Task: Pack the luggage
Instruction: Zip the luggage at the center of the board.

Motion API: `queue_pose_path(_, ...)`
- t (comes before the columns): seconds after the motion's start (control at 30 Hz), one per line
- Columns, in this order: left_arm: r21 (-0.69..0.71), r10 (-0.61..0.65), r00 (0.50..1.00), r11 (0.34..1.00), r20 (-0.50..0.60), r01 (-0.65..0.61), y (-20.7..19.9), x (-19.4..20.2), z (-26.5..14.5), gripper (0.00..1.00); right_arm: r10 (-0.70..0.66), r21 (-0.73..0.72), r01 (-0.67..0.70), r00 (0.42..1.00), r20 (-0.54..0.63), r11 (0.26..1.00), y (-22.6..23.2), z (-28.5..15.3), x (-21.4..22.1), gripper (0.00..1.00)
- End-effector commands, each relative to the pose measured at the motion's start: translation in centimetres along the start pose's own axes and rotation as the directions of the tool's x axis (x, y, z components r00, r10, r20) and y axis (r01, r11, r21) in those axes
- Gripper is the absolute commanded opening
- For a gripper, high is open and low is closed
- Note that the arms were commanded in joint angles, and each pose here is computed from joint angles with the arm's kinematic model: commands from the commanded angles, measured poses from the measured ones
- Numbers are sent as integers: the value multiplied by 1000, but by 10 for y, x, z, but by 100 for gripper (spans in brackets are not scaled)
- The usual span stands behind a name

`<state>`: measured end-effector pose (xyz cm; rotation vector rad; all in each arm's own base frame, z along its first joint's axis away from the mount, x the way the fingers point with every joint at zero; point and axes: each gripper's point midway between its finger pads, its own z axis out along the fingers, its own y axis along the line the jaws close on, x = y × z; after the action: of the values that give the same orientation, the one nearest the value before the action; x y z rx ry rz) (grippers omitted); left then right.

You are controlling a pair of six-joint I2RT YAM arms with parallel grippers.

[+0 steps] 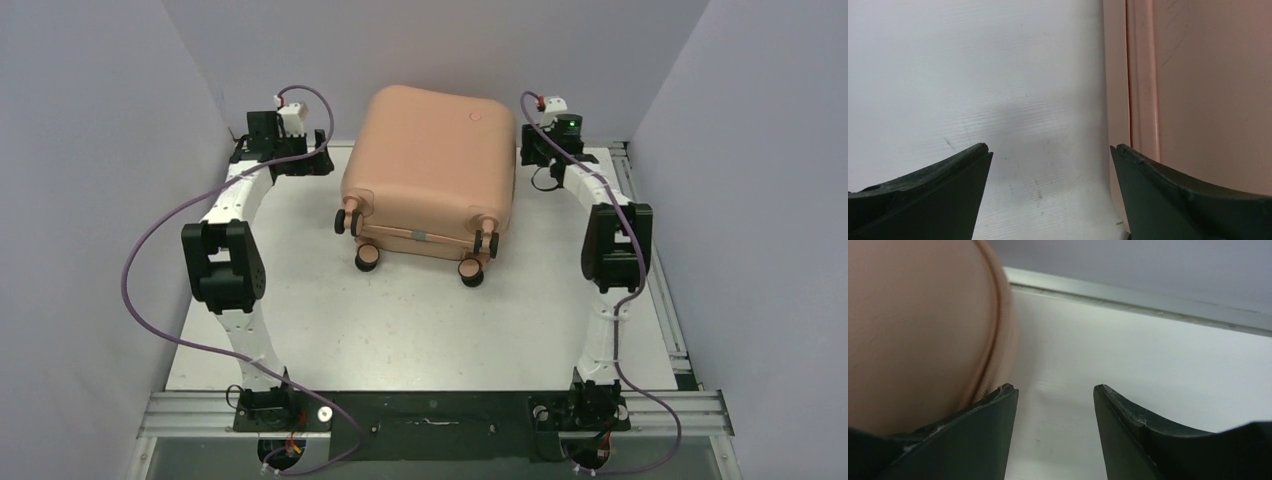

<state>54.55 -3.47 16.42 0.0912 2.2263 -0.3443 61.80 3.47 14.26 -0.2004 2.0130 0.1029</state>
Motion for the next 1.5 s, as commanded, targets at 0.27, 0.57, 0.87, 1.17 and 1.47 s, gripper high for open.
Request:
queue_pose_path(0.27,140,34,999,990,3,-34,-60,36,-23,96,-149,-369,122,988,-46,922,144,57,16,57)
queue_pose_path(0.57,251,68,996,967,-52,-53,-100,86,-71,96,-140,-523,150,988,59,839,184,52,-17,57)
queue_pose_path(0.87,376,59,997,924,44,-71,-136,86,-115,96,-62,-259,70,997,39,963,37,-81,3,56)
queue_pose_path(1.17,460,84,992,880,99,-120,-171,92,-130,96,-317,-428,340,940,127,837,66,-213,108,60)
queue_pose_path(1.47,520,85,993,846,86,-118,-197,91,-128,96,-296,-653,333,940,171,680,101,-244,149,59)
